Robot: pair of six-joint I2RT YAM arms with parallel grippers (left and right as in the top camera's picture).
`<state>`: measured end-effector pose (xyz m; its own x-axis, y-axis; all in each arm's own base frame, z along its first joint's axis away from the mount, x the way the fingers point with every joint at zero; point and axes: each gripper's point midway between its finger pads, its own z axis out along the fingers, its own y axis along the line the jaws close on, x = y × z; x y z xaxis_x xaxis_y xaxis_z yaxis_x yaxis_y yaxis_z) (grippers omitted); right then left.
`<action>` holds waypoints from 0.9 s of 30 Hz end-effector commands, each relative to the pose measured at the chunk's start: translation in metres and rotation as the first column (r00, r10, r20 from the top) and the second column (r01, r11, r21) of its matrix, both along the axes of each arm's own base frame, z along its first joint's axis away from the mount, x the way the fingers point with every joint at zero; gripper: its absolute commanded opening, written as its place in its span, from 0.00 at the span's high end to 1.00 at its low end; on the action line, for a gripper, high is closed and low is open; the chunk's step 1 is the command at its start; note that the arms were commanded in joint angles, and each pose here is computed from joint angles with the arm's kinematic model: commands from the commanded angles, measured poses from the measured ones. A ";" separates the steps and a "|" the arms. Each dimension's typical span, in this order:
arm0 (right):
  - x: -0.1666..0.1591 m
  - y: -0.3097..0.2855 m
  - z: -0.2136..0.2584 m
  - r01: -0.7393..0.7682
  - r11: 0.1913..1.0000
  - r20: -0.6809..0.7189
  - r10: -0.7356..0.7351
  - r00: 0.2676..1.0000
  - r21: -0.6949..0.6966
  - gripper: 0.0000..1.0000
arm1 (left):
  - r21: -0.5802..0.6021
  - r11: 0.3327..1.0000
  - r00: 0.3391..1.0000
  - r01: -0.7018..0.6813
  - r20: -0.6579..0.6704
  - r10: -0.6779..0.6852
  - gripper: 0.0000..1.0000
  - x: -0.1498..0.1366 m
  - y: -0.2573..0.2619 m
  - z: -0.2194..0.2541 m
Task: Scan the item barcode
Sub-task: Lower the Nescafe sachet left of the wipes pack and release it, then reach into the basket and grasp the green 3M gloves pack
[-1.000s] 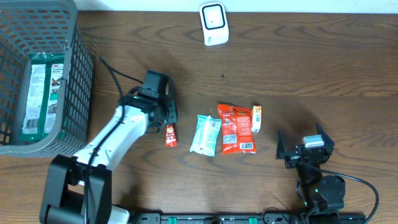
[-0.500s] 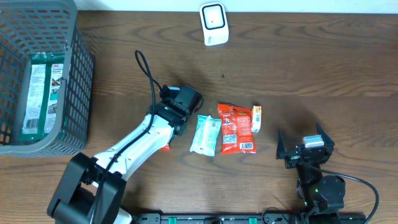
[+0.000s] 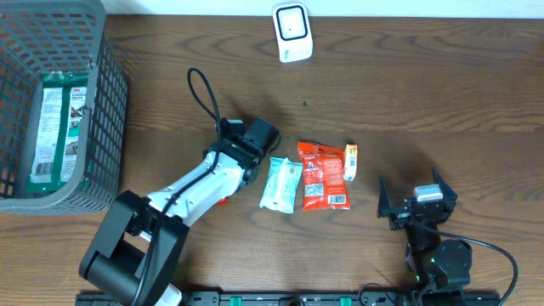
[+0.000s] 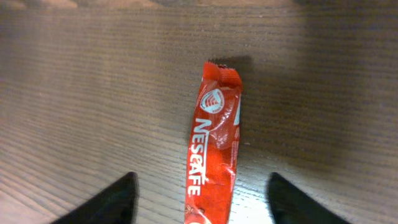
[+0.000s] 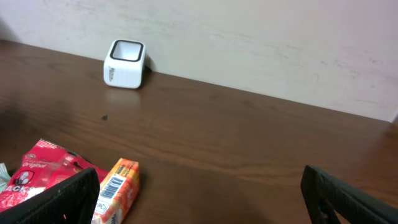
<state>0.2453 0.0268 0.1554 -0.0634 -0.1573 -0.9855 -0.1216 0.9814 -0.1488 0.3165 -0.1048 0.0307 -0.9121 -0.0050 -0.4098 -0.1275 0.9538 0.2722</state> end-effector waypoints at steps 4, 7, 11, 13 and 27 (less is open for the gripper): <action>0.000 0.002 -0.001 -0.009 1.000 0.000 0.009 1.000 -0.011 0.01 | -0.080 0.996 0.999 0.029 0.031 -0.026 0.22 0.012 -0.017 0.045; 0.000 0.002 -0.001 -0.009 1.000 0.000 0.009 1.000 -0.011 0.01 | -0.182 0.977 0.994 0.106 0.004 -0.107 0.20 0.016 -0.036 0.072; 0.000 0.002 -0.001 -0.009 1.000 0.000 0.009 1.000 -0.011 0.01 | -0.233 0.964 0.989 0.132 -0.039 -0.145 0.19 0.024 -0.025 0.134; 0.000 0.002 -0.001 -0.009 1.000 0.000 0.009 1.000 -0.011 0.01 | -0.221 0.968 0.992 0.118 -0.011 -0.124 0.20 0.033 -0.002 0.180; 0.000 0.002 -0.001 -0.009 1.000 0.000 0.009 1.000 -0.011 0.01 | -0.205 0.882 0.792 -0.424 0.389 0.471 0.16 0.068 0.264 0.322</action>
